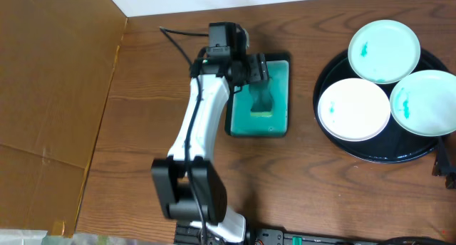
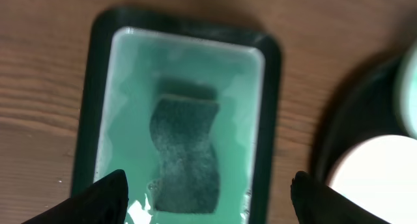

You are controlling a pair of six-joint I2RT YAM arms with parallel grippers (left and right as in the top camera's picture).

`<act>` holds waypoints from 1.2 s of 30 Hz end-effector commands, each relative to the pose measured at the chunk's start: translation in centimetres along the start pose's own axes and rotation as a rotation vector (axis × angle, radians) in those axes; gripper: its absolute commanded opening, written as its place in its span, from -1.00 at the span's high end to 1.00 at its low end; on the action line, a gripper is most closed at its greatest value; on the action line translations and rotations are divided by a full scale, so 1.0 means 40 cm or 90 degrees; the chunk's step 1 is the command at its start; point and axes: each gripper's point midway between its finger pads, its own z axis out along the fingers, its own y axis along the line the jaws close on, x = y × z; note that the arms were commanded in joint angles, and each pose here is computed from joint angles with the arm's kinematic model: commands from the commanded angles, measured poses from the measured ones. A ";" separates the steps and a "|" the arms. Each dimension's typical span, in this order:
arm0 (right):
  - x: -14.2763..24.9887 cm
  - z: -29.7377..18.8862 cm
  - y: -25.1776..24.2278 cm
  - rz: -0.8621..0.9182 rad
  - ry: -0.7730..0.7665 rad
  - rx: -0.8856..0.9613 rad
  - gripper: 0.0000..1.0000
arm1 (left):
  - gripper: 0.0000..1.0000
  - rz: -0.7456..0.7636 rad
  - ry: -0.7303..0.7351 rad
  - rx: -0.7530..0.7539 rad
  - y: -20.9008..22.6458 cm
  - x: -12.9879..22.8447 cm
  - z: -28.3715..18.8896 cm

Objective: Clean dirty plates on tray and stack at the side
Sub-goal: 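Reach the left gripper into the soapy tray and grasp the green sponge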

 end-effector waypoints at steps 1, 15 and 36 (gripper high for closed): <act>0.001 0.000 0.003 -0.006 0.000 -0.003 -0.99 | -0.61 -0.018 0.027 -0.026 0.024 0.008 0.054; 0.001 0.000 0.003 -0.006 0.000 -0.003 -0.98 | -0.32 -0.088 0.151 -0.065 0.072 0.119 0.234; 0.001 0.000 0.003 -0.006 0.000 -0.003 -0.99 | 0.54 -0.093 0.183 -0.073 0.085 0.155 0.282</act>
